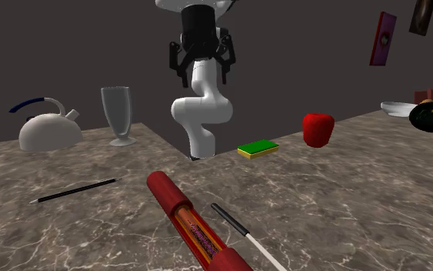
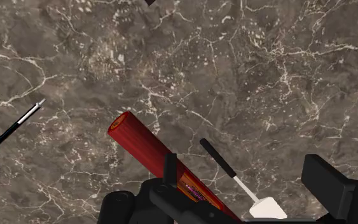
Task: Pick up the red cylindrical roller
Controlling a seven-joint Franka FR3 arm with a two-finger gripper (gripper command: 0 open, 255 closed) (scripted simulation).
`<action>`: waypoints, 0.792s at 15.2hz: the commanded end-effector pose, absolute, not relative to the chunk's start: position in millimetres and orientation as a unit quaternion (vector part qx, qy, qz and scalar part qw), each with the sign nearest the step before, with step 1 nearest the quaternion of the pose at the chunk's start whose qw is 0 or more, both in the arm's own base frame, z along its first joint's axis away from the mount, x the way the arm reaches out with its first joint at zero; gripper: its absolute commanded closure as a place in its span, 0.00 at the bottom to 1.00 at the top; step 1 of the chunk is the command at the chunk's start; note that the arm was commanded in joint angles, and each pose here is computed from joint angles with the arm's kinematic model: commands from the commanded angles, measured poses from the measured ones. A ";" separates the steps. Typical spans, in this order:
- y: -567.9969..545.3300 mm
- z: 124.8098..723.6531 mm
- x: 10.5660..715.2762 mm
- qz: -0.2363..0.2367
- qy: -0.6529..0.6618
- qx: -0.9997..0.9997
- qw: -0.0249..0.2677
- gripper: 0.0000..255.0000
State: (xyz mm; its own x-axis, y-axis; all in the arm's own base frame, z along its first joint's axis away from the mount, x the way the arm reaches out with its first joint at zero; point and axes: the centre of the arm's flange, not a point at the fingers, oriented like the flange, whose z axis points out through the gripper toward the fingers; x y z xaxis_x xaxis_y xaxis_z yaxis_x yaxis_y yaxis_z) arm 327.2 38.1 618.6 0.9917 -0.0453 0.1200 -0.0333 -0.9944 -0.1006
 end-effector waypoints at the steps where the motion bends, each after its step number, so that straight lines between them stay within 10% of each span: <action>1: 38.1 618.6 327.2 -0.061 0.020 -0.997 0.049 0.00; 12: 35.6 533.7 455.8 -0.026 -0.117 -0.992 0.031 0.00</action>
State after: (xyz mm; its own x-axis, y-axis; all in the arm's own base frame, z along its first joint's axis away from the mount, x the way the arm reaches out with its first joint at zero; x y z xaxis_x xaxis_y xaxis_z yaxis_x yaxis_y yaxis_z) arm 442.7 31.8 541.9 0.9771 0.2024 0.0650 0.2063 -0.9767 -0.0598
